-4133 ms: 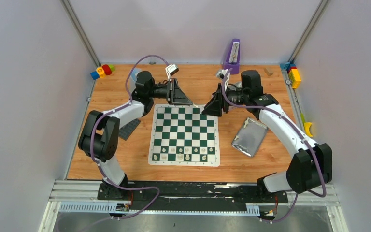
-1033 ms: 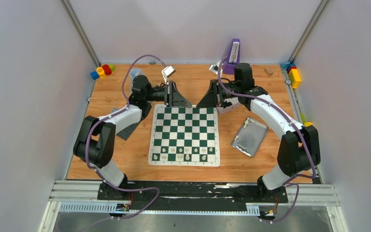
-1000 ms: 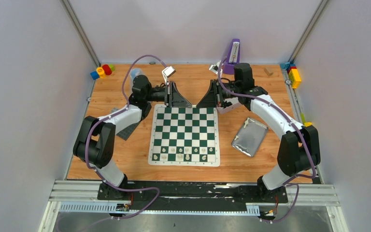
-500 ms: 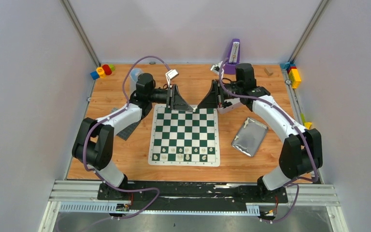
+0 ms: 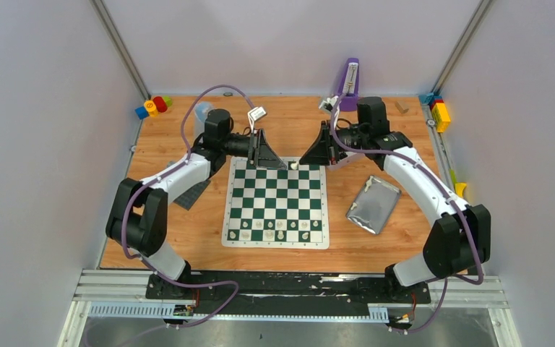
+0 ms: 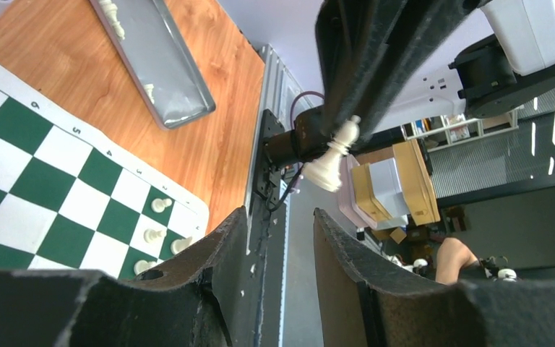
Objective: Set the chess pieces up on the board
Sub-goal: Place the chess piece on the chessboard.
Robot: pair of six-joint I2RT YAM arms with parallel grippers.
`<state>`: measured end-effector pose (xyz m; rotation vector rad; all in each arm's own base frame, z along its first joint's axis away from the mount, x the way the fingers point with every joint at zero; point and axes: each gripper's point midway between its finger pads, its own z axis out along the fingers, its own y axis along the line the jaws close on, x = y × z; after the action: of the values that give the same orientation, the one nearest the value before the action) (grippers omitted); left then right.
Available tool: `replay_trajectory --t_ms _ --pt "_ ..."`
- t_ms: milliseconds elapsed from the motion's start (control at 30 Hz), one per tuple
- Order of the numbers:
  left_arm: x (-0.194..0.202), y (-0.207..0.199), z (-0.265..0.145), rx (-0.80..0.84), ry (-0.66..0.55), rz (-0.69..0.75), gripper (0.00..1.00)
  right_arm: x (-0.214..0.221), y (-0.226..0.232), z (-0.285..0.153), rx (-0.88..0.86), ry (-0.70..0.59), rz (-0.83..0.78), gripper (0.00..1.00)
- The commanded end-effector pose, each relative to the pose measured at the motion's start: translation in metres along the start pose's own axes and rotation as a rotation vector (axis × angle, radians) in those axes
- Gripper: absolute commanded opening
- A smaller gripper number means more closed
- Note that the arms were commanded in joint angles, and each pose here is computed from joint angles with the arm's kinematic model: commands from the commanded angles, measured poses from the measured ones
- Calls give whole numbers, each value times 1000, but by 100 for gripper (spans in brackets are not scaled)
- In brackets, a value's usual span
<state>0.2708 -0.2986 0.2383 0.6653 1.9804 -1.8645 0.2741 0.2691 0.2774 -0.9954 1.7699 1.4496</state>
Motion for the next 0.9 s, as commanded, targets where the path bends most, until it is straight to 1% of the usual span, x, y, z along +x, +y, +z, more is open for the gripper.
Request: replay_trajectory --t_ms 0,33,67,100,133,167,200,233,267,300,333,367,433,467,567,667,733,867 --pt "-12 -23 -10 -14 -9 167 47 5 -5 -8 78 5 -116 0" --pt "-10 -23 -13 -38 -2 145 47 8 -7 -9 94 9 -130 0" --pt "-10 -19 -15 -54 3 193 47 10 -8 -10 107 14 -143 0" --pt "-7 -18 -18 -94 13 162 48 14 -10 -11 120 20 -154 0" --pt "-8 -15 -20 -116 20 230 48 18 -11 -12 132 30 -168 0" --pt "-6 -14 -25 -171 35 199 49 22 -11 -13 144 37 -181 0" --pt "-6 -10 -28 -198 48 269 49 27 -11 -14 152 45 -193 0" --pt "-4 -8 -34 -259 67 248 51 31 -11 -14 159 55 -209 0" --pt "5 -4 -39 -293 104 262 52 37 -11 -15 168 69 -224 0" --pt "-2 -2 -44 -350 105 303 52 42 -10 -15 176 82 -247 0" --pt "6 1 -50 -384 139 314 54 48 -7 -15 183 92 -271 0" --pt "2 4 -57 -441 142 347 54 54 -6 -14 183 102 -276 0" --pt "5 8 -70 -525 174 388 56 64 1 -15 179 115 -289 0" --pt "8 9 -75 -552 192 409 58 69 3 -14 174 124 -293 0" --pt "10 15 -100 -709 205 473 64 85 11 -13 169 158 -312 0" --pt "14 18 -123 -842 225 513 72 104 18 -8 162 205 -334 0" --pt "17 14 -135 -903 229 539 77 116 22 -4 151 237 -346 0" --pt "24 11 -154 -993 240 546 84 137 25 1 138 289 -365 0"
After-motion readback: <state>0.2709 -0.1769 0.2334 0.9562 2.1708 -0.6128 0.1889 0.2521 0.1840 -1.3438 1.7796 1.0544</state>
